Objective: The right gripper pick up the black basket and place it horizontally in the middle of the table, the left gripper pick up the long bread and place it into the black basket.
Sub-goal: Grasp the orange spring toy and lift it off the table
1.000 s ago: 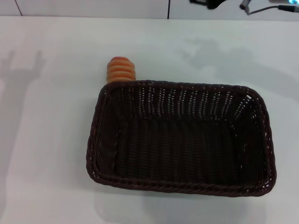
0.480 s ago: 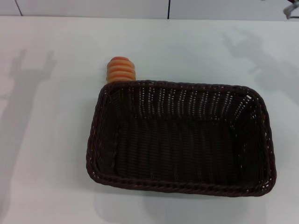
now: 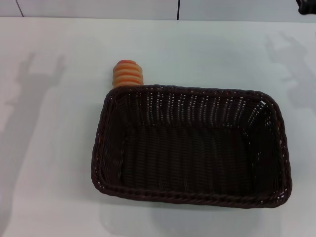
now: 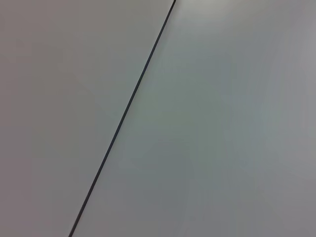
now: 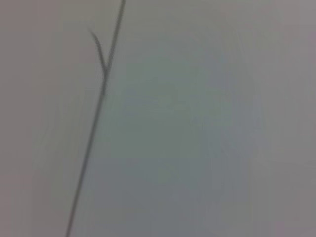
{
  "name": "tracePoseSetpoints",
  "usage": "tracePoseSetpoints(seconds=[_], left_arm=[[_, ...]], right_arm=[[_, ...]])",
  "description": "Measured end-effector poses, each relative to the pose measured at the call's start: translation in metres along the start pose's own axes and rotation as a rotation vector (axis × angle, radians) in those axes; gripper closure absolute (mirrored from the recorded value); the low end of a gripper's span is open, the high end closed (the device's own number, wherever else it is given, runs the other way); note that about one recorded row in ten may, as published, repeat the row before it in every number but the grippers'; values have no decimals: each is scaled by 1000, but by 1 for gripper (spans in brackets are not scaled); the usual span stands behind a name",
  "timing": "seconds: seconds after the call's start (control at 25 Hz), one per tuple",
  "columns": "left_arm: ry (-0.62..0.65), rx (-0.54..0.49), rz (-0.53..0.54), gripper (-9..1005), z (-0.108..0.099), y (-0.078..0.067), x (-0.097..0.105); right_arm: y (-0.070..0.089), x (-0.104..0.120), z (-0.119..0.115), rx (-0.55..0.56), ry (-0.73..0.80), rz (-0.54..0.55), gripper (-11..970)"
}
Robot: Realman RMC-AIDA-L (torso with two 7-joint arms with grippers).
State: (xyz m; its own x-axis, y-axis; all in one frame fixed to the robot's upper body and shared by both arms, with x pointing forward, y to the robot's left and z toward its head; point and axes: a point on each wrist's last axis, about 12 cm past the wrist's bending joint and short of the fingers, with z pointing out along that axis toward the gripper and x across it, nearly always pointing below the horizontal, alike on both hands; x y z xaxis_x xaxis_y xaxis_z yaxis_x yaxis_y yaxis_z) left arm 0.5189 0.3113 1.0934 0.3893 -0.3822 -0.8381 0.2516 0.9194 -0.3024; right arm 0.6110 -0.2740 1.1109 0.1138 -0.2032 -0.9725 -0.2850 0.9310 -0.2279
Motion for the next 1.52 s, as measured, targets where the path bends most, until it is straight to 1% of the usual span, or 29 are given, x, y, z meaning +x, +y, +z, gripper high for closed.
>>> tracePoseSetpoints(seconds=[0.04,0.08,0.16,0.36,0.48,0.56,0.68,0.76,0.92,0.96,1.0,1.24,1.32,1.36,1.4,1.52], left_arm=[[2,4,-1,135,0,-1,1],[2,6,-2,135,0,-1,1],[1,8,-2,135,0,-2,1],[-3,14,-4,134,2,-3,1],[-5,16,-5,134,3,-3,0],[-8,16,-5,134,3,-3,-1],[-8,16,-5,134,2,-3,-1],[-8,16,-5,134,2,-3,-1],[-6,22,-7,134,1,-4,0],[-6,23,-8,134,1,-5,0],[-6,23,-8,134,1,-5,0],[-7,28,-9,135,1,-6,0],[-7,32,-11,135,2,-7,0],[-6,37,-12,135,3,-8,0],[-6,37,-12,135,3,-8,0],[-3,40,-12,135,3,-9,1]], right_arm=[[0,10,-2,31,15,8,556],[0,10,-2,31,15,8,557],[-2,19,-5,70,12,33,558],[-7,24,-11,104,2,55,561],[-5,25,-11,97,18,65,566],[-7,25,-8,101,51,111,570],[-7,24,-7,95,64,131,572],[-5,22,-4,75,65,152,569],[-6,20,-1,38,68,182,571],[-7,19,-1,14,70,181,574],[-7,19,-1,14,70,181,576],[-10,26,-7,40,74,176,624],[-9,30,-8,42,85,157,642],[-7,34,-11,48,99,125,651],[-7,34,-11,48,99,125,661],[-7,44,-18,80,110,93,693]])
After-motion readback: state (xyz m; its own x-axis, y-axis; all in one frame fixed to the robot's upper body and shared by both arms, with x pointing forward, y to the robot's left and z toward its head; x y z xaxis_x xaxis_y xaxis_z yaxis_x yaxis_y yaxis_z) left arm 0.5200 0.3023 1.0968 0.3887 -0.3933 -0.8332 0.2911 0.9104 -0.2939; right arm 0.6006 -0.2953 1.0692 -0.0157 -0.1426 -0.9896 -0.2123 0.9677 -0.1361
